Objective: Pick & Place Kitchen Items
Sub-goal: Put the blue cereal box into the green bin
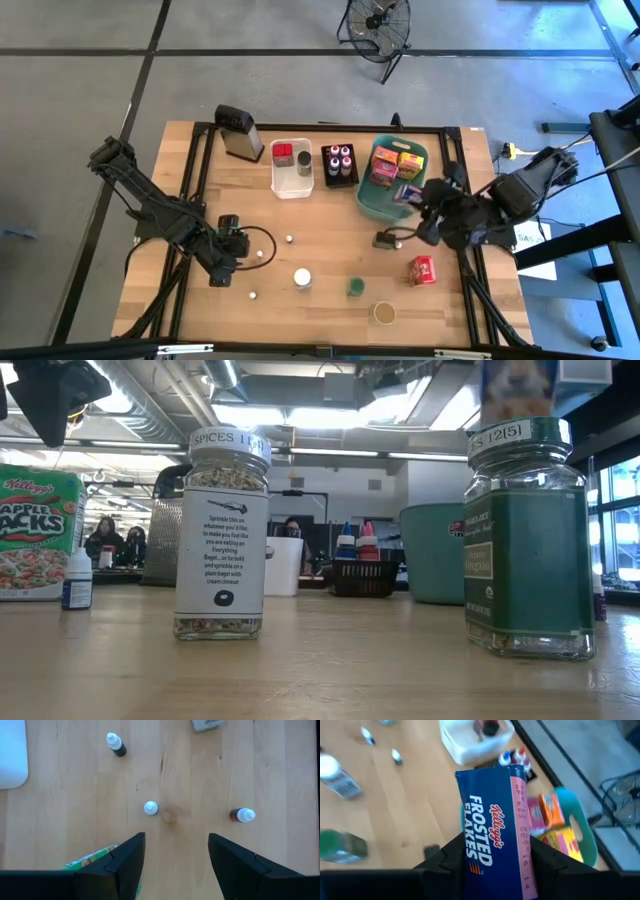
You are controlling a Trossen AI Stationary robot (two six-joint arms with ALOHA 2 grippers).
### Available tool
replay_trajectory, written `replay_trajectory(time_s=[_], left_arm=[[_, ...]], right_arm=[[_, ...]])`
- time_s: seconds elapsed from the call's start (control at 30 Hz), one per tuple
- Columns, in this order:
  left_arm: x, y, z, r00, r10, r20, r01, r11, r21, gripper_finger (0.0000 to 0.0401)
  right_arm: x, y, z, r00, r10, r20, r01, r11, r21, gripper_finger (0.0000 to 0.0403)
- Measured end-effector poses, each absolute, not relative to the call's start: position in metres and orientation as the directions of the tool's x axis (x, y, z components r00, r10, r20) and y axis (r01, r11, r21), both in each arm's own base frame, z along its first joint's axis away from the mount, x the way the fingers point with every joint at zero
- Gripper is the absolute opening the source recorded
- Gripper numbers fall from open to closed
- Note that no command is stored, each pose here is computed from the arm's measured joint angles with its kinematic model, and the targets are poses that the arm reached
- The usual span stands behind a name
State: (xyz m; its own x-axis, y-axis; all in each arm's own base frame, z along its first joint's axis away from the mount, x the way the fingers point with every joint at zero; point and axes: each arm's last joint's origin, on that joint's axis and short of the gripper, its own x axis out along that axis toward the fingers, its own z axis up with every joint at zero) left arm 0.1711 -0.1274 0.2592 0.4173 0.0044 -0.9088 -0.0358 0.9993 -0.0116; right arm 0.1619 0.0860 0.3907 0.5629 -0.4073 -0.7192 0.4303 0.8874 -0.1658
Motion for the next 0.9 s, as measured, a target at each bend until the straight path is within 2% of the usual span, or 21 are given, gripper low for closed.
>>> replay_trajectory(time_s=[0.23, 0.47, 0.7, 0.9], left_arm=[[0.175, -0.130, 0.261, 0.453, -0.025, -0.891, -0.041, 0.998, -0.049, 0.0212], [0.177, -0.132, 0.262, 0.459, -0.065, -0.886, -0.052, 0.994, -0.100, 0.0212], [0.181, -0.129, 0.263, 0.471, -0.068, -0.880, -0.068, 0.991, -0.113, 0.0212], [0.185, -0.123, 0.263, 0.474, -0.052, -0.879, -0.104, 0.988, -0.114, 0.0212]], right_arm=[[0.130, 0.051, 0.347, 0.550, -0.409, -0.729, 0.492, 0.863, -0.113, 0.0145], [0.114, 0.027, 0.325, 0.521, -0.457, -0.721, 0.510, 0.844, -0.166, 0.0145], [0.124, 0.016, 0.324, 0.511, -0.499, -0.699, 0.471, 0.844, -0.258, 0.0145], [0.136, 0.002, 0.315, 0.457, -0.482, -0.747, 0.449, 0.850, -0.275, 0.0145]])
